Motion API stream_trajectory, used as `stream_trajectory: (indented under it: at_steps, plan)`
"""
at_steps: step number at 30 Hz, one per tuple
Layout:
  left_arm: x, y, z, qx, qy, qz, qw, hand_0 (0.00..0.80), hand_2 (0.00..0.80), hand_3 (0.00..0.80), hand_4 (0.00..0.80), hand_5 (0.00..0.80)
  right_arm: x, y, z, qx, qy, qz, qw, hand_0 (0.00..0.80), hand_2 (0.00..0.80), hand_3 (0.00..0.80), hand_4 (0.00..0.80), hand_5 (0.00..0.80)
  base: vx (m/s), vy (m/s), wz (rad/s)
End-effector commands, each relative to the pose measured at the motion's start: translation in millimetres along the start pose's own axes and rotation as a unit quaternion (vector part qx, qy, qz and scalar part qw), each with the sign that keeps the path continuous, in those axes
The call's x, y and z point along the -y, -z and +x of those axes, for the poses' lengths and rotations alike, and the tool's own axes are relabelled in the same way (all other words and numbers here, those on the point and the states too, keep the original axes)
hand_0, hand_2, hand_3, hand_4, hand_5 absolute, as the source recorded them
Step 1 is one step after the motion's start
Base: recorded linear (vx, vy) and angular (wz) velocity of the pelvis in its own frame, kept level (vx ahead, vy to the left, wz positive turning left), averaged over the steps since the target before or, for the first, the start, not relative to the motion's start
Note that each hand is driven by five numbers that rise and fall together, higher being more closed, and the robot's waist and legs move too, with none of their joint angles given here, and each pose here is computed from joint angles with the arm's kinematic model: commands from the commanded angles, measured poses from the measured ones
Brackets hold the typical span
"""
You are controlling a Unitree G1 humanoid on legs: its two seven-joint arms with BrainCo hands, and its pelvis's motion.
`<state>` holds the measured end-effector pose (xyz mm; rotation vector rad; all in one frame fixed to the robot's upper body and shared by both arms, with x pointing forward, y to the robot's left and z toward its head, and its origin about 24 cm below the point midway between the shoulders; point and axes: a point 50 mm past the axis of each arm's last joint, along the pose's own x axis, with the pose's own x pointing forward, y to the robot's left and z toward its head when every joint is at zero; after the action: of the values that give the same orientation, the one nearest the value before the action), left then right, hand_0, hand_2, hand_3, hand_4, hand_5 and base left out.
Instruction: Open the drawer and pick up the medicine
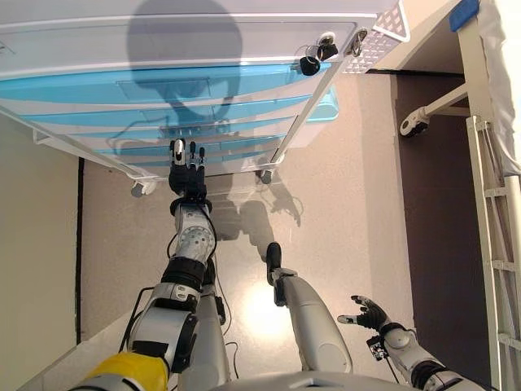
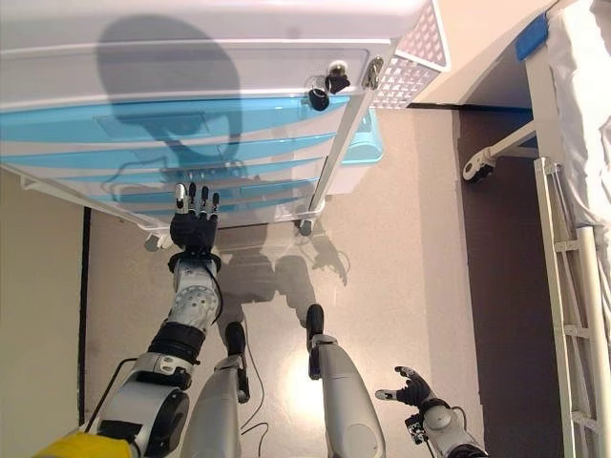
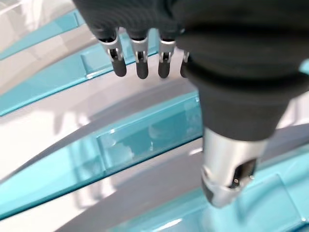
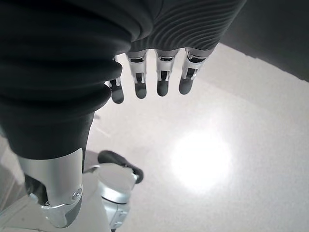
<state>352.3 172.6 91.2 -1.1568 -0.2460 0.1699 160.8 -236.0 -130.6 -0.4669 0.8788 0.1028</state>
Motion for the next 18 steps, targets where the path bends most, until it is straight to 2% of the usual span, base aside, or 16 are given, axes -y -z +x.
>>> stream_trajectory:
  at_steps: [1,10,18]
  plan:
    - [83,-12,8,0.031,0.186,-0.005,0.982,0.0,0.0,0.0,0.0,0.0,12,9,-4,-0.013,0.002,-0.042,0.999,0.0,0.0,0.0,0.0,0.0,0.0,0.0,0.0]
    - [95,1,4,0.011,0.205,-0.018,0.979,0.0,0.0,0.0,0.0,0.0,12,7,-3,-0.009,0.0,-0.048,0.999,0.0,0.0,0.0,0.0,0.0,0.0,0.0,0.0]
    - [126,17,-10,-0.026,0.281,-0.027,0.959,0.0,0.0,0.0,0.0,0.0,16,9,-5,-0.007,-0.002,-0.057,0.998,0.0,0.0,0.0,0.0,0.0,0.0,0.0,0.0]
